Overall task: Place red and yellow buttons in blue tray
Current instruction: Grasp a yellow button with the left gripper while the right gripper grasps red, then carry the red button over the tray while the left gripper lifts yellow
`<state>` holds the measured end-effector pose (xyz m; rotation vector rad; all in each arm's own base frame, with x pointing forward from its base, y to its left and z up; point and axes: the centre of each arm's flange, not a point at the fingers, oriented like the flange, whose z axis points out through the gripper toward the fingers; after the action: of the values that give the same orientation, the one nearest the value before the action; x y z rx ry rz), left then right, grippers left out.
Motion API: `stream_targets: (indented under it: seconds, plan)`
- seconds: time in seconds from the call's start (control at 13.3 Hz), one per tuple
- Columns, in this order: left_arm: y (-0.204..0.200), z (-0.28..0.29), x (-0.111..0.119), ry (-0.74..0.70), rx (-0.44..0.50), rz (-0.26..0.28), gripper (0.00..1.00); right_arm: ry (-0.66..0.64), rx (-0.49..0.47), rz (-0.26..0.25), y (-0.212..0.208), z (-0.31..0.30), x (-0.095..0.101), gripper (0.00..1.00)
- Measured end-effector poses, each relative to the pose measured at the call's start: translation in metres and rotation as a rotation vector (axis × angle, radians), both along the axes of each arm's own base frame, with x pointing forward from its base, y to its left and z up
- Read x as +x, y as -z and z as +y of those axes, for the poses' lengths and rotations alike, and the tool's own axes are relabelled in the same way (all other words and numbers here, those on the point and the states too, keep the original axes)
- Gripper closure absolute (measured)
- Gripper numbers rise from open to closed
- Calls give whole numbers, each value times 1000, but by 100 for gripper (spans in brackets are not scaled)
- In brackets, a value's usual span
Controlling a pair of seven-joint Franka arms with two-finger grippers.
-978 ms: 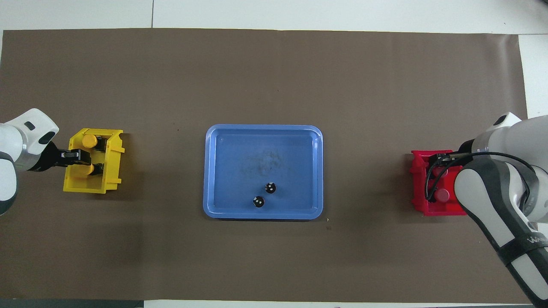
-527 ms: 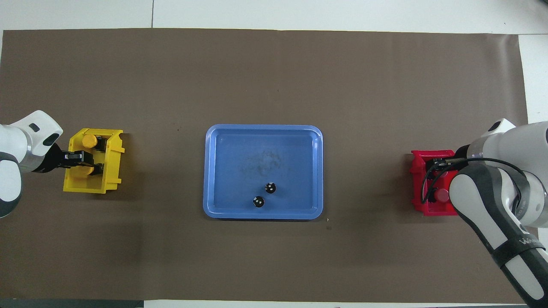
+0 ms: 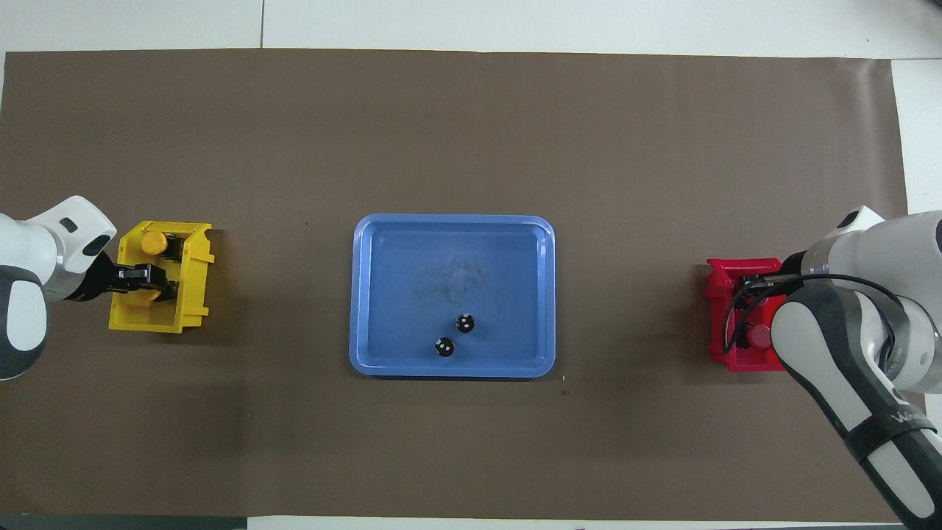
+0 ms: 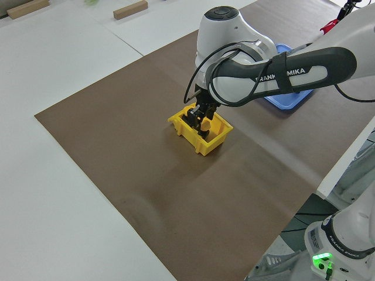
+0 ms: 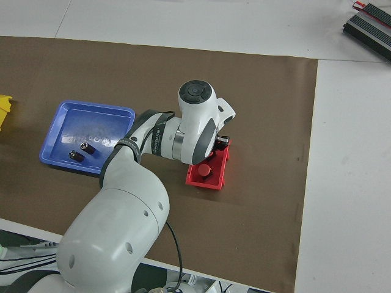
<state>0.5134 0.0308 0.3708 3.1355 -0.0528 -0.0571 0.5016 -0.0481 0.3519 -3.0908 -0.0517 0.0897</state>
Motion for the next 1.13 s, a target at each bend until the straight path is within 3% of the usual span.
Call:
stream_targets:
  seconds: [0.23, 0.3, 0.38, 0.53, 0.68, 0.9, 1.13]
  plan:
    - [1, 0, 0, 0, 1, -8, 38, -19, 14, 54, -59, 3, 29, 59]
    - [1, 0, 0, 0, 1, -8, 45, -34, 17, 59, -84, 10, 42, 59]
    - [1, 0, 0, 0, 1, -10, 45, -41, 18, 59, -106, 24, 55, 59]
    - [1, 0, 0, 0, 1, -13, 59, -34, 12, 39, -138, 79, 80, 59]
    - [0, 0, 1, 0, 1, -15, 59, -3, 9, -6, -149, 168, 94, 59]
    - [-18, -5, 7, -9, 1, 6, 59, 48, 42, -88, -126, 319, 80, 59]
    - [-77, -23, 17, -18, 2, 63, 59, 53, 33, -71, -64, 402, 61, 59]
